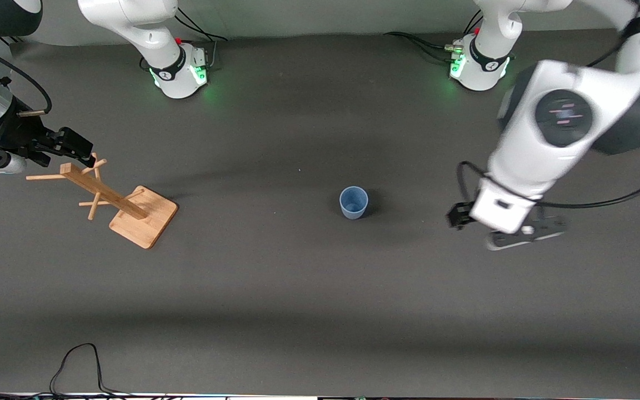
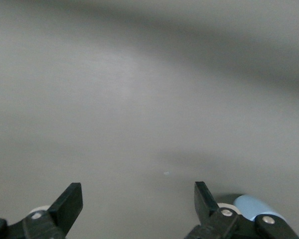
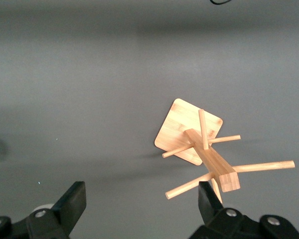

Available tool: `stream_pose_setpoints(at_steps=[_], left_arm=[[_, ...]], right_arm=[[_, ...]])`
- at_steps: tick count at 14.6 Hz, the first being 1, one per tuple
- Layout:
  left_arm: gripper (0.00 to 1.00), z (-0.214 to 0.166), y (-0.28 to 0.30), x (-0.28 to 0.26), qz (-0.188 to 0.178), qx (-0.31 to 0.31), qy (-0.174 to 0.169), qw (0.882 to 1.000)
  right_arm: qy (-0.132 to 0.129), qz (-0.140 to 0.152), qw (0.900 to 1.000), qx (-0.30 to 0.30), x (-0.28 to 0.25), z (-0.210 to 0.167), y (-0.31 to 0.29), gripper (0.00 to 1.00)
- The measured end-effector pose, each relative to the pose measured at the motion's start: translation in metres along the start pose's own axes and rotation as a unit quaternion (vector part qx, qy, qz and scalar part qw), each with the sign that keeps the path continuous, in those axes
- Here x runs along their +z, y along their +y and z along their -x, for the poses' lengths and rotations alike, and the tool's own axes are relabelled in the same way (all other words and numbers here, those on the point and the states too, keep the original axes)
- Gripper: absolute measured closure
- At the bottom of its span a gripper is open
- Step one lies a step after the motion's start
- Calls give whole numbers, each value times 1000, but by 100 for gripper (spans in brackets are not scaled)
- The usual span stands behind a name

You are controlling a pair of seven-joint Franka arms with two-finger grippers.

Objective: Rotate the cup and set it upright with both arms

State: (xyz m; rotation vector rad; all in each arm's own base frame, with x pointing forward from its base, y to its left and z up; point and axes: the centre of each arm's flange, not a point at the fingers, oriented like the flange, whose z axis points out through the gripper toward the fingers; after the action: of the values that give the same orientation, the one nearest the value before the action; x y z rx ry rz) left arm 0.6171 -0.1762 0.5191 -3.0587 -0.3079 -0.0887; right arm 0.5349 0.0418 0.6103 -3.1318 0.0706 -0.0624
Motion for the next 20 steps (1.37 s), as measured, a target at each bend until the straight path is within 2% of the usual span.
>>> stream_pose_setpoints(at_steps=[4,9,15,20], left_arm=[[0,-17,-98,-28,19,15,-25,999],[0,-20,-210,-46,17,10,-46,999],[0,7,-224,-43,14,6,-58,998],[0,12,-215,-41,13,15,-60,998]], right_arm=[[-3,-14,1000,-1,2,-3,14,0],[-2,-15,1000,-1,2,-4,15,0],[0,-15,1000,-1,2,-5,15,0],[2,-16,1000,5,1,-6,21,0]])
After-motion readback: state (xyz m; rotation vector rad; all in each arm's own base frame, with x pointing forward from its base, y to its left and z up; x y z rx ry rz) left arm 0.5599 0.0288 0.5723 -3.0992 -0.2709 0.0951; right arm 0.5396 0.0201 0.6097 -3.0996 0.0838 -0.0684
